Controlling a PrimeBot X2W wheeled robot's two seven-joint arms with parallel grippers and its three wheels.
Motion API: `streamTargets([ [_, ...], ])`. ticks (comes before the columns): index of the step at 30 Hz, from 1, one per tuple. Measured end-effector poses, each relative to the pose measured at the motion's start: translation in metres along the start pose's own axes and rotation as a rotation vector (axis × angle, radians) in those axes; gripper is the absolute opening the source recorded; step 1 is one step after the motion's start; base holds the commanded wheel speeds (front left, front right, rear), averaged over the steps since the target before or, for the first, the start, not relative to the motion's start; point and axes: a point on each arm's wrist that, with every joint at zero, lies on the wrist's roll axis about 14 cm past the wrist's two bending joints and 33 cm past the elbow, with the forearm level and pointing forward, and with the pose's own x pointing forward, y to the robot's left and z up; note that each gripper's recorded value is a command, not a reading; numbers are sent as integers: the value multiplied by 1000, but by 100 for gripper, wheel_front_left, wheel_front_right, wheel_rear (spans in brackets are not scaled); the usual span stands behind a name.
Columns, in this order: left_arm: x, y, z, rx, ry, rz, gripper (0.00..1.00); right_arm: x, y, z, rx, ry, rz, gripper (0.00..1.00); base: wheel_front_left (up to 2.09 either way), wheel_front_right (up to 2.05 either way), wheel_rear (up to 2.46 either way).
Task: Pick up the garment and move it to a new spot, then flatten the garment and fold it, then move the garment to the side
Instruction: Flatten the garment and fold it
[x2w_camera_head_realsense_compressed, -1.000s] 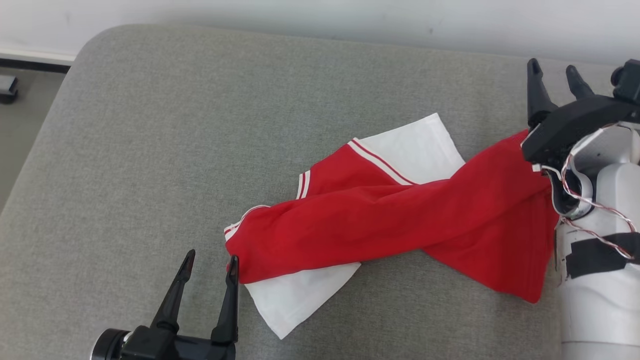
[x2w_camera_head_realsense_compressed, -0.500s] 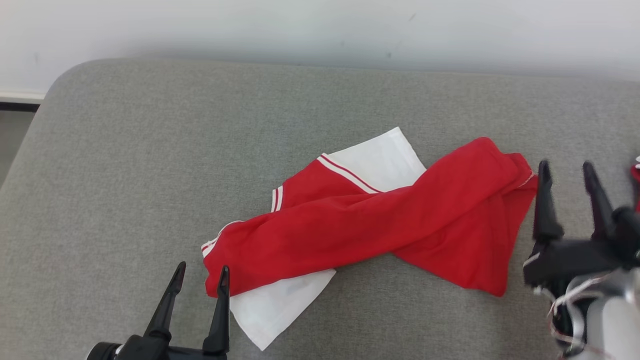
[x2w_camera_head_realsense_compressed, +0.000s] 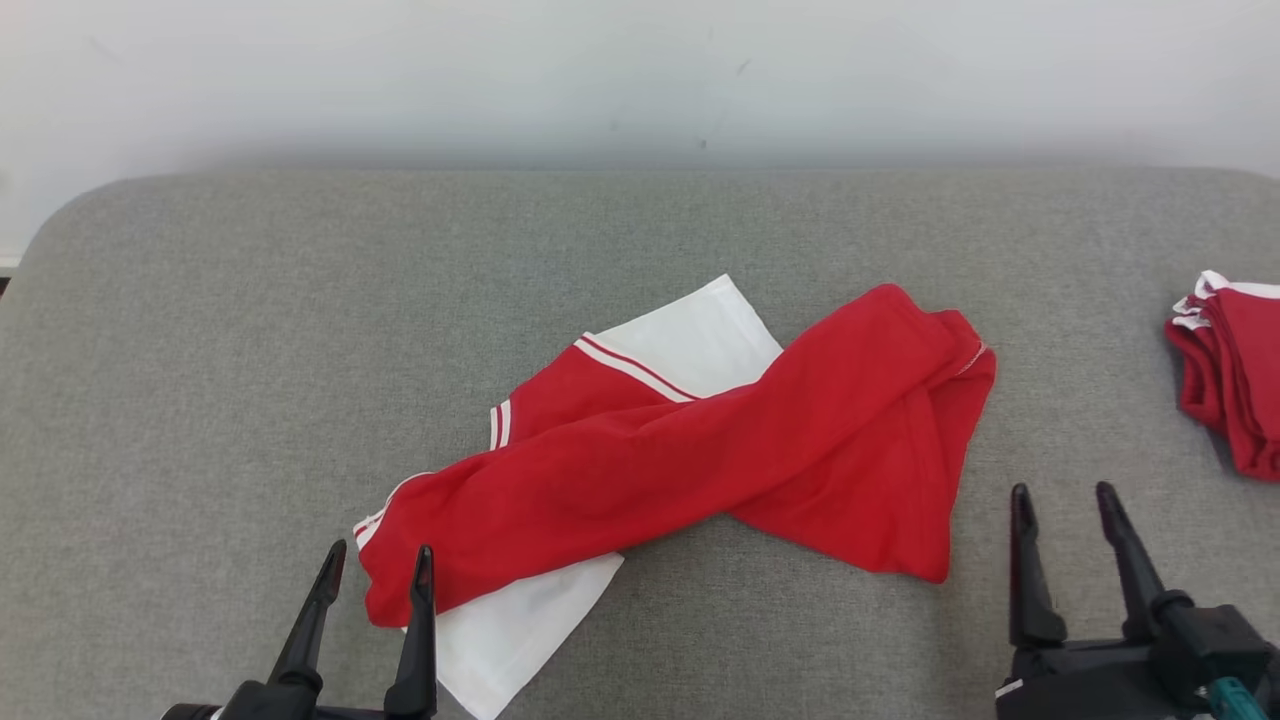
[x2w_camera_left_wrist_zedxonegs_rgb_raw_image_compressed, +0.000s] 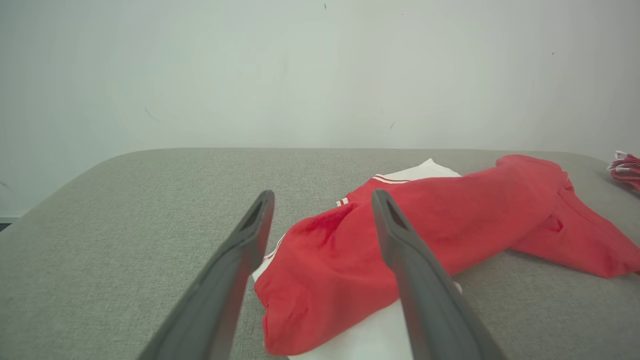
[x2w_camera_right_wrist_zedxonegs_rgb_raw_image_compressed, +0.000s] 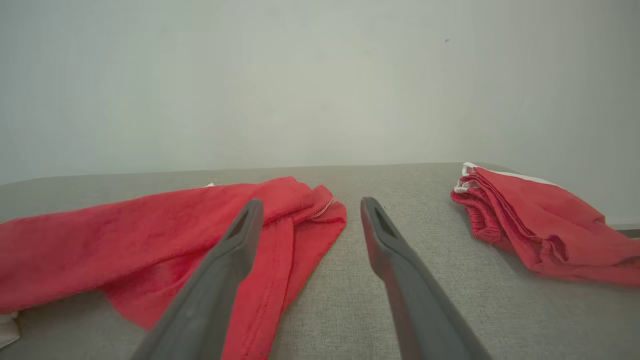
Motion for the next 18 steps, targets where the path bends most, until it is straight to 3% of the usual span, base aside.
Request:
streamTargets([
  [10,-4,2,-6,-3,19,7,100,-9,6,8,20,-30,13,100,0,0,0],
  [18,14,21,-36,45,192,4,100,-6,7,10,24,-38,16,100,0,0,0],
])
